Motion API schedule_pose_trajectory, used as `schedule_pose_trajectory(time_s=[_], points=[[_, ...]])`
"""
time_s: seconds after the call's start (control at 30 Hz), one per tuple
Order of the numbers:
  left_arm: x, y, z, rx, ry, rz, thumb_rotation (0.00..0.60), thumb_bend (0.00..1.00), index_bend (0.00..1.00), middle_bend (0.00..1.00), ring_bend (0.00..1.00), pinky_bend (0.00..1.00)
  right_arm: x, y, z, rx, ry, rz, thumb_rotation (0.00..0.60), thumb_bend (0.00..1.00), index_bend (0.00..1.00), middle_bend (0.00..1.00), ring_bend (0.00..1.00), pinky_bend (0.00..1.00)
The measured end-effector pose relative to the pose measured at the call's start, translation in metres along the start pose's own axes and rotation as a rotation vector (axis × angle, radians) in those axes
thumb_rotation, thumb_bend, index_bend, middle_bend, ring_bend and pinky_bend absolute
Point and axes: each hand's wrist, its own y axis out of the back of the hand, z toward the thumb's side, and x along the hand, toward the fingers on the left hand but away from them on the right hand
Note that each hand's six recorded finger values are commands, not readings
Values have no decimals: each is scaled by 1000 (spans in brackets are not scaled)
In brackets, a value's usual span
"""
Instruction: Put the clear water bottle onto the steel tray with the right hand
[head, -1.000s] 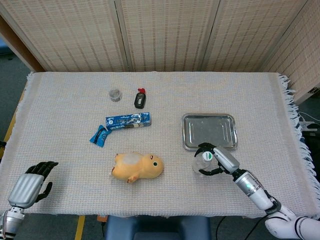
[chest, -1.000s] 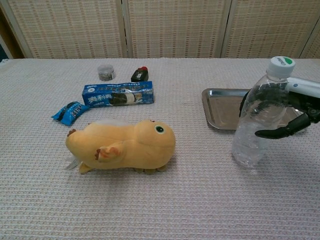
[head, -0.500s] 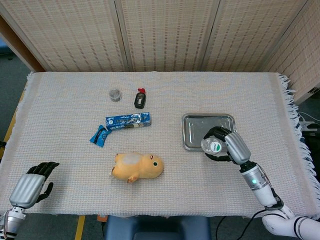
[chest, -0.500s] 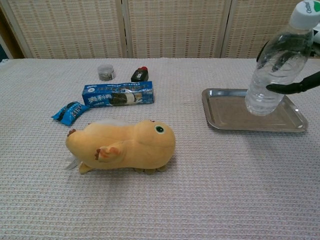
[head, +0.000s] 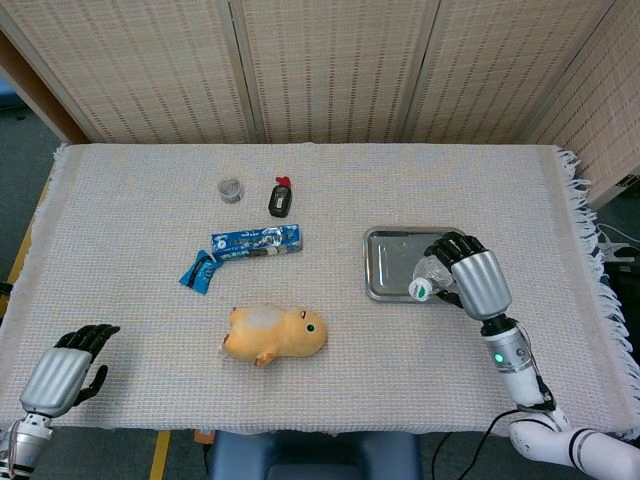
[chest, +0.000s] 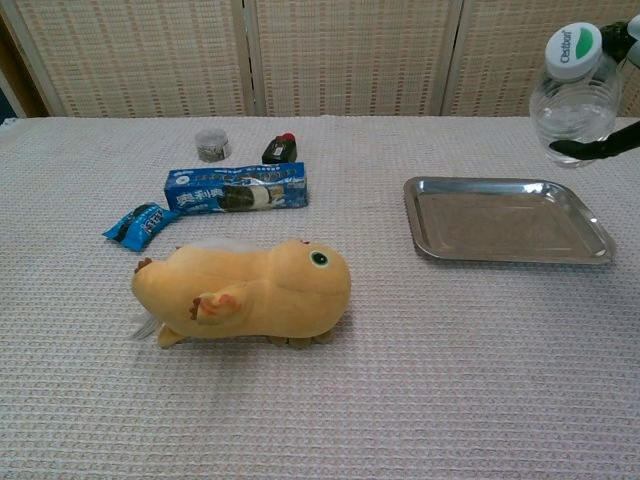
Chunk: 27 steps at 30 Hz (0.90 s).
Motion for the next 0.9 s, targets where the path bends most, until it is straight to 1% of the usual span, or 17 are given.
schedule_pose_trajectory(time_s=[0.07, 0.13, 0.17, 0.23, 0.27, 0.3, 0.4, 0.5, 0.6, 0.67, 0.73, 0.77, 0.83, 0.87, 0.9], points=[[0, 0, 0, -3, 1, -2, 600, 531, 173, 169, 146, 249, 0, -2, 4, -96, 22, 44, 600, 0, 786, 525, 265, 378], [0, 0, 0, -3, 1, -1, 600, 531, 173, 169, 146, 248, 0, -4, 9, -242, 50, 98, 600, 0, 786, 524, 265, 379], [0, 0, 0, -1, 1, 0, 600, 530, 173, 169, 145, 249, 0, -5, 11, -343, 64, 131, 600, 0, 786, 524, 265, 379], [0, 0, 0, 0, 0, 0, 600, 531, 173, 169, 146, 249, 1, -6, 14, -510, 76, 182, 600, 0, 786, 524, 265, 379], [0, 0, 0, -2, 1, 0, 600, 531, 172, 169, 146, 249, 1, -6, 15, -597, 76, 205, 600, 0, 786, 524, 265, 379], [0, 0, 0, -2, 1, 0, 600, 531, 172, 169, 146, 249, 2, -7, 16, -711, 71, 233, 600, 0, 786, 525, 265, 380], [0, 0, 1, 0, -1, 0, 600, 531, 173, 169, 146, 249, 3, -9, 16, -951, 43, 285, 600, 0, 784, 528, 267, 383], [0, 0, 0, 1, -1, -1, 600, 531, 173, 169, 145, 248, 4, -10, 14, -1098, 10, 321, 600, 0, 784, 532, 272, 388], [0, -1, 0, -1, 0, -3, 600, 531, 173, 169, 146, 249, 4, -11, 10, -1160, -20, 323, 600, 0, 784, 534, 274, 393], [0, -1, 1, 2, -2, -3, 600, 531, 172, 170, 146, 249, 3, -11, 7, -1158, -33, 302, 600, 0, 784, 534, 274, 393], [0, -2, 1, 1, -1, -6, 600, 531, 172, 170, 146, 249, 2, -10, 3, -1120, -42, 266, 600, 0, 784, 534, 274, 393], [0, -2, 1, 0, -1, -7, 600, 531, 172, 169, 146, 249, 2, -10, 2, -1089, -44, 249, 600, 0, 784, 534, 274, 393], [1, -1, 1, 1, -2, -6, 600, 531, 172, 169, 145, 249, 0, -10, -1, -984, -45, 207, 600, 0, 784, 534, 274, 393], [0, -2, 1, 3, -3, -6, 600, 531, 173, 169, 145, 249, 0, -9, -3, -924, -44, 189, 600, 0, 784, 534, 274, 393], [0, -2, 1, 3, -3, -7, 600, 531, 173, 169, 145, 249, -1, -9, -4, -830, -44, 164, 600, 0, 784, 534, 274, 393]])
